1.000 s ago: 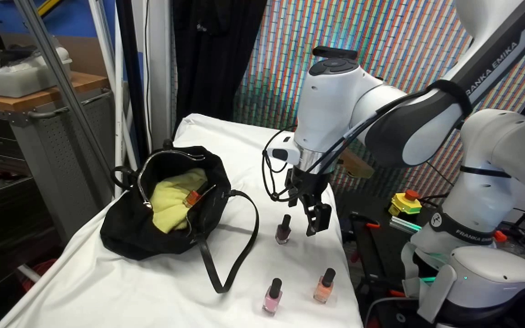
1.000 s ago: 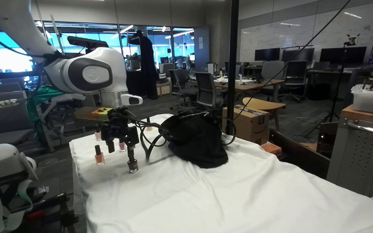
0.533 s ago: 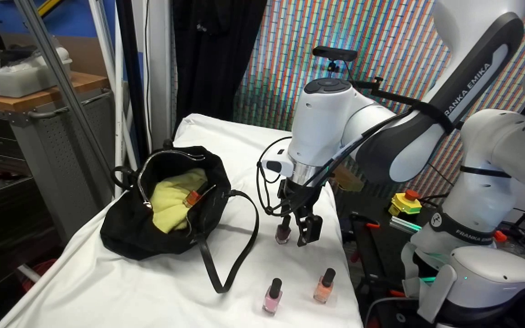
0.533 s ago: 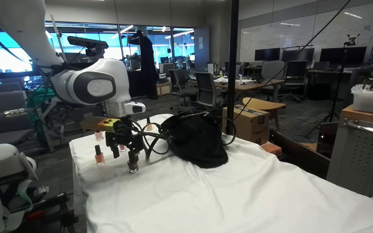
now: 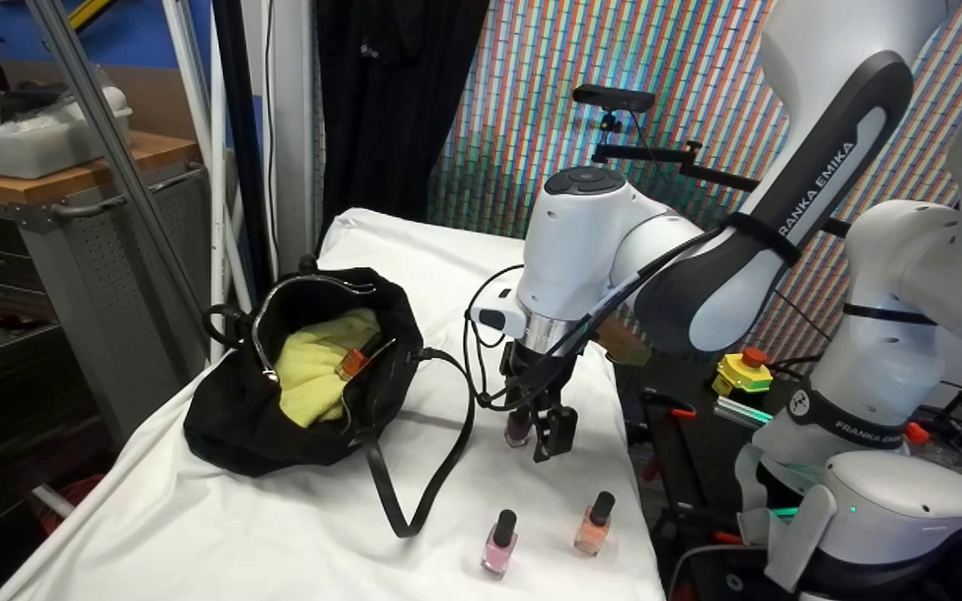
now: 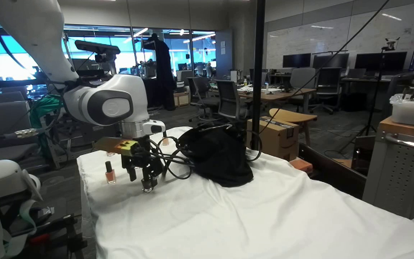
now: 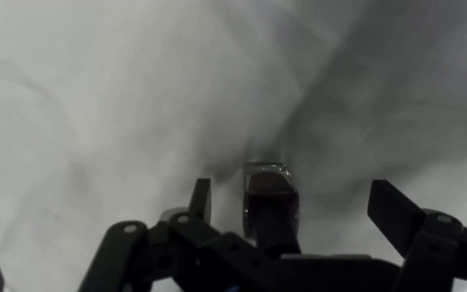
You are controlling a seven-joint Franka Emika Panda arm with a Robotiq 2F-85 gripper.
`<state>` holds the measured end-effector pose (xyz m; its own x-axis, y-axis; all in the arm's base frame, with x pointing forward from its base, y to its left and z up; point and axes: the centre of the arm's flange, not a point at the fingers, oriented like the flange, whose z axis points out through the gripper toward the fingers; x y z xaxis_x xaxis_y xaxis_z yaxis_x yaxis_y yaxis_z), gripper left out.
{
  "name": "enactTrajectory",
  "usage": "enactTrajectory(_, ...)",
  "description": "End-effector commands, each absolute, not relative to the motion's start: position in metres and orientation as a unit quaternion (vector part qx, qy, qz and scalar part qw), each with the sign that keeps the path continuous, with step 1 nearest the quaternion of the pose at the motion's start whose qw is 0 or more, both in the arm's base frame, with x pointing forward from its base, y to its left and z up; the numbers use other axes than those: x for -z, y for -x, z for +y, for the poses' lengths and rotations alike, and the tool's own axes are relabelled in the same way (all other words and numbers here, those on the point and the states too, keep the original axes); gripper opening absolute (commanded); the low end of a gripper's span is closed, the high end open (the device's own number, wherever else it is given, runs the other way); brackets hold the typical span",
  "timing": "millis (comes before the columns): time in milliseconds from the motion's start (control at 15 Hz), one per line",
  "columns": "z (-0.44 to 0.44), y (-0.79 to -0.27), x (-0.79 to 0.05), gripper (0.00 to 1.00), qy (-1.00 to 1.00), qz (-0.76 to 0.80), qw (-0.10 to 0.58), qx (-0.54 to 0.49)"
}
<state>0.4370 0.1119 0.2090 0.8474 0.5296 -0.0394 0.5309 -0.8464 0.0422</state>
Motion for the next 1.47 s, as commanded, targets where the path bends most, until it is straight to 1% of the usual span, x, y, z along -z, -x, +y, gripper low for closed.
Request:
enactTrajectory(0, 0.114, -0.447, -0.203, 1.0, -0.959, 0.284, 0.025, 0.008)
enactTrajectory(267, 0.115, -0.447, -0.203, 1.0, -0.958, 0.284, 0.026, 0.009)
enactTrajectory(400, 0.115, -0.447, -0.204, 0.86, -0.958, 0.284, 0.027, 0.009)
enactTrajectory(467, 0.114, -0.447, -0.204, 0.71, -0.958, 0.284, 0.027, 0.009)
enactTrajectory(533, 0.114, -0.447, -0.204, 0.62, -0.959, 0.284, 0.027, 0.01)
enactTrajectory(1000, 0.115, -0.448, -0.207, 0.16, -0.957, 0.288, 0.037, 0.01)
enactTrajectory(1400, 0.126, -0.452, -0.241, 0.15, -0.96, 0.273, 0.054, 0.015)
